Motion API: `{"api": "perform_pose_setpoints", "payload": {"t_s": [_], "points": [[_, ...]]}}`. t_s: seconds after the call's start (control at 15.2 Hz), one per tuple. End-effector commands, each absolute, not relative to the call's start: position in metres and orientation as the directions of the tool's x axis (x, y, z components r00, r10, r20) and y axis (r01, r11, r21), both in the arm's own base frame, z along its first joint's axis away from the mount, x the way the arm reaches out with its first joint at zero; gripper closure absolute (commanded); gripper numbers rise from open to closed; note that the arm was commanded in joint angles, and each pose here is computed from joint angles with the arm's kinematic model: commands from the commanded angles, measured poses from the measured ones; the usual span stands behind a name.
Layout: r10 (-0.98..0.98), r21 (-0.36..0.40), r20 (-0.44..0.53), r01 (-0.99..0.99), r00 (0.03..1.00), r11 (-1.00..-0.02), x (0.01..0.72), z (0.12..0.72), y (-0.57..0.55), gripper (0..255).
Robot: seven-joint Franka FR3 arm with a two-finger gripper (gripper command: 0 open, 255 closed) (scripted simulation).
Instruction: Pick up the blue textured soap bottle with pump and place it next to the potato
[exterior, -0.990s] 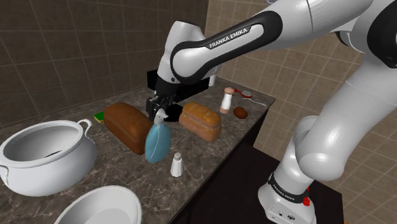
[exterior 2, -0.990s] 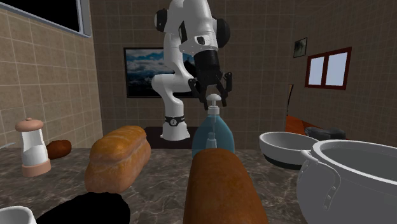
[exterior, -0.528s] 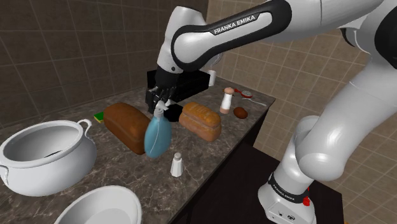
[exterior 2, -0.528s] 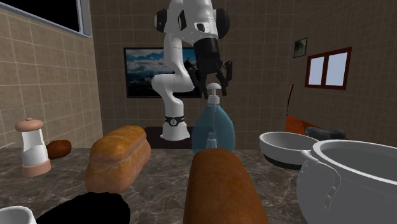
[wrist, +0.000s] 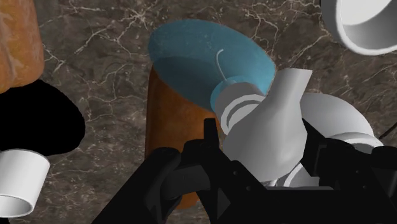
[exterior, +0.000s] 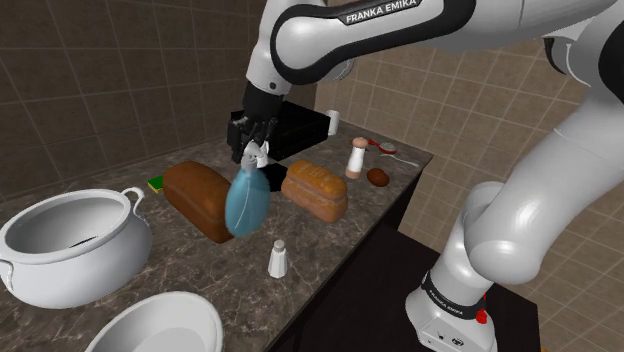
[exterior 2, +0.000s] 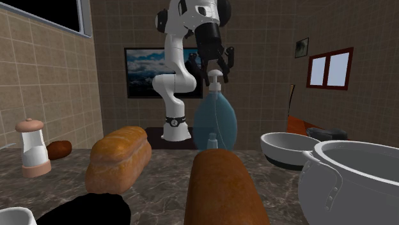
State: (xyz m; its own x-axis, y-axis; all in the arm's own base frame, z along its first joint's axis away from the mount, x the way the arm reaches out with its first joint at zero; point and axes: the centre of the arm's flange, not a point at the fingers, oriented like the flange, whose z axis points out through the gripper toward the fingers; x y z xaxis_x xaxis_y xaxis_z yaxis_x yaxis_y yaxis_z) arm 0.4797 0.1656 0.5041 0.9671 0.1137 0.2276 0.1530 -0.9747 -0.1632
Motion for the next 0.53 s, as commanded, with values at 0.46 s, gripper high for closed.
{"api": "perform_pose_setpoints", "payload": {"t_s": [0.46], "points": [[0.114,-0.163,0.228,0.153,0.967,-0.975,0.479,0.552,0.166,255]]}}
